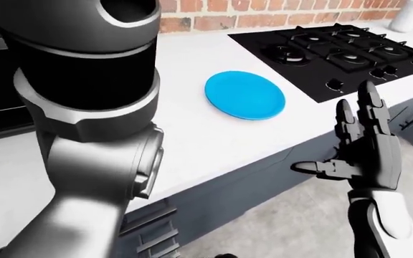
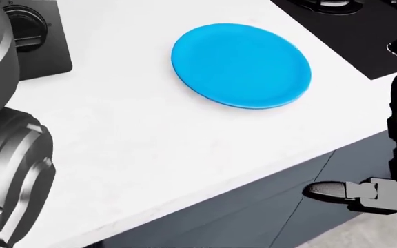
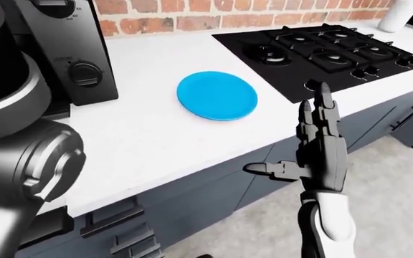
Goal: Place the baguette on the tray of the toaster oven.
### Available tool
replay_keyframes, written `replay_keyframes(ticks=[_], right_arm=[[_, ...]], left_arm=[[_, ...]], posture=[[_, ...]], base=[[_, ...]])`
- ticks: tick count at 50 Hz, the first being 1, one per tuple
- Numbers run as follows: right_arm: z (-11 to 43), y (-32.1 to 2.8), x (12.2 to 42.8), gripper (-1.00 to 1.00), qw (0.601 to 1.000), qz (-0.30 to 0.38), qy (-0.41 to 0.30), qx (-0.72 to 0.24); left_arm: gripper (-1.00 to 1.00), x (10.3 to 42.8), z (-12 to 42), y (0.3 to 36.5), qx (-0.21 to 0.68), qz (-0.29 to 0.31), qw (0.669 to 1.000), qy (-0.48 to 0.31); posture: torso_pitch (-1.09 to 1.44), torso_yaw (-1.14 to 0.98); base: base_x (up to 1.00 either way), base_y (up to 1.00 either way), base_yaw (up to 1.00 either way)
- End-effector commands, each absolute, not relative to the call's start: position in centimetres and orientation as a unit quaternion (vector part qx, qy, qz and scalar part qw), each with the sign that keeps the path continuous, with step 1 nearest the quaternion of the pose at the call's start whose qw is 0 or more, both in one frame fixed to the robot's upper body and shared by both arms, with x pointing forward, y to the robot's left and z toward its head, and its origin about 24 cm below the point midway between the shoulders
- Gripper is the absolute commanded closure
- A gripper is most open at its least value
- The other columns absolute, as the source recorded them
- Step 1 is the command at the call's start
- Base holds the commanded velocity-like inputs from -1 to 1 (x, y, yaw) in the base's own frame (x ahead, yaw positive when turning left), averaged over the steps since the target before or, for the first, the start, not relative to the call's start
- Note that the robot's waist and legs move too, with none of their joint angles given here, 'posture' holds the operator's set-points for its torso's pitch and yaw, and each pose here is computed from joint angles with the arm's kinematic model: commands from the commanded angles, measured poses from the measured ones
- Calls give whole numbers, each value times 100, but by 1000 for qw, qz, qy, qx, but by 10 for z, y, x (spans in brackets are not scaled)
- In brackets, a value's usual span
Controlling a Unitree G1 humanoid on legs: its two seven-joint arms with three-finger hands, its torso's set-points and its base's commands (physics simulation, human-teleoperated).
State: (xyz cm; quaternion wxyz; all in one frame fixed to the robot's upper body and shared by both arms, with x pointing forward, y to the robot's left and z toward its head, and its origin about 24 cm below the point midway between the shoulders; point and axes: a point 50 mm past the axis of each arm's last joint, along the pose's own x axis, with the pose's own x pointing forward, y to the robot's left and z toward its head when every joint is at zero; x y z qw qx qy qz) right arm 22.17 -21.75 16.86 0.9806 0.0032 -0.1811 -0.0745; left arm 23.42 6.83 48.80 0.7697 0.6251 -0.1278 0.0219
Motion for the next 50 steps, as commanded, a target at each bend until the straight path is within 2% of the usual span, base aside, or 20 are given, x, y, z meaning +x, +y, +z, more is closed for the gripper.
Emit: replay_keyframes(ticks=[1,35,50], right_arm=[[182,-216,218,-100,973,-72,-218,-6],[179,-212,220,-100,974,-66,-216,-8],[179,-213,221,-100,974,-67,-216,-9]], left_arm=[[100,222,498,70,619,47,769,-154],[100,222,487,82,617,60,773,-136],[100,219,495,88,618,65,771,-138]], posture=[[0,-17],[0,0],[0,0]], base=[[0,0,0],[0,0,0],[0,0,0]])
